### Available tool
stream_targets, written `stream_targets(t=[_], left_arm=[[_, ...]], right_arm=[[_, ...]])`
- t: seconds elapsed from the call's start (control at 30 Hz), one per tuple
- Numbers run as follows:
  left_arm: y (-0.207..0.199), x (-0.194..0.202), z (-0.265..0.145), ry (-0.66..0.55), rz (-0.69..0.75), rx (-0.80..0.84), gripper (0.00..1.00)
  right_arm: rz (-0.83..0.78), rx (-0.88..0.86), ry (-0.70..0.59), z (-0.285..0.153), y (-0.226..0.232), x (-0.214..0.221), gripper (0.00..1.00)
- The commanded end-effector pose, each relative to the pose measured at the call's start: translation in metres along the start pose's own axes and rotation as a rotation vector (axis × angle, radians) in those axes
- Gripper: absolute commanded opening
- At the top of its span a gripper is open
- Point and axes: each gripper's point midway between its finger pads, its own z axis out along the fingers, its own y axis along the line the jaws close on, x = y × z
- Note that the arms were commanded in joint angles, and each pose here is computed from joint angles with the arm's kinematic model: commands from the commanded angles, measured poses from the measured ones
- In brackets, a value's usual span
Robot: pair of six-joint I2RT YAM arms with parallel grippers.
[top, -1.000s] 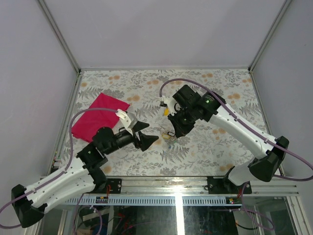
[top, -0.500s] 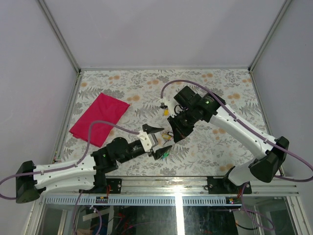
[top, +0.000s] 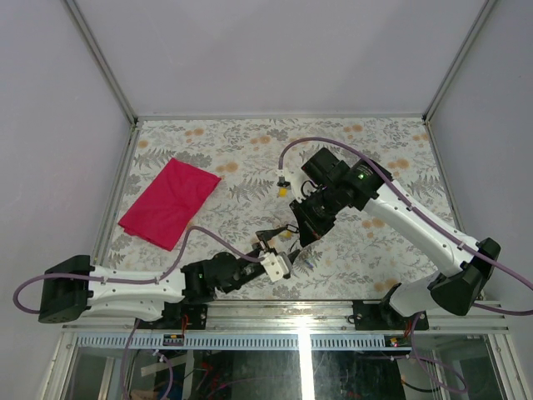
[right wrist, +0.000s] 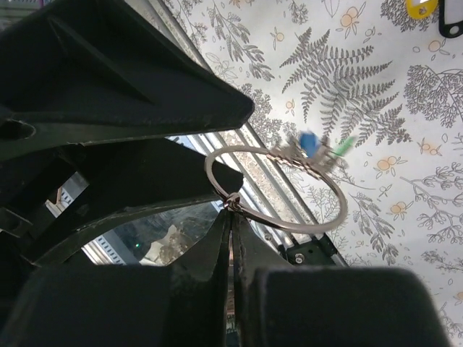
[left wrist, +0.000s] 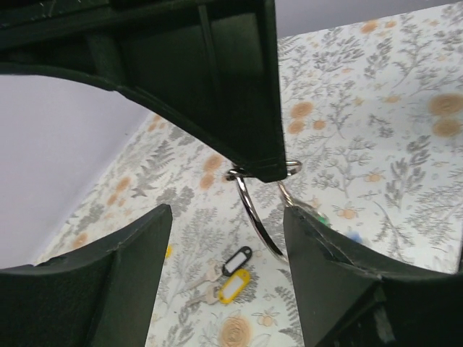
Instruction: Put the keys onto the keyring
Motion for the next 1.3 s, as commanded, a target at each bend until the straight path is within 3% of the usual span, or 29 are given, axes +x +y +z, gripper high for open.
stream_targets(t=[0.0, 0.43, 0.6, 0.73, 0.9, 1.03, 1.27], left_arm=[[0.029, -0.028, 0.003, -0.113, 0.058, -0.144, 0.63], [0.022, -0.04, 0.014, -0.201, 0.092, -0.136, 0.55], [0.016, -0.043, 0.016, -0.218, 0.1, -0.109, 0.47], [0.011, -0.046, 0.016, -0.224, 0.099, -0.082, 0.39], [0.001, -0.045, 0.015, -0.217, 0.085, -0.043, 0.18], [-0.003, -0.044, 0.015, -0.201, 0.065, -0.025, 0.06], [0.004, -0.045, 0.009, -0.171, -0.054, -0.05, 0.0]], right_arm=[[0.008, -0.055, -0.015, -0.016, 0.016, 0.005, 0.0], [0.008, -0.074, 0.012, -0.018, 0.019, 0.009, 0.01], [0.004, -0.068, 0.015, -0.018, 0.018, 0.008, 0.03], [-0.001, -0.063, 0.015, -0.016, 0.016, 0.007, 0.05], [-0.012, -0.059, -0.006, -0.017, 0.016, 0.003, 0.07], [-0.03, -0.062, -0.033, -0.02, 0.018, 0.0, 0.13], [-0.07, -0.014, -0.131, -0.031, 0.014, -0.01, 0.35]])
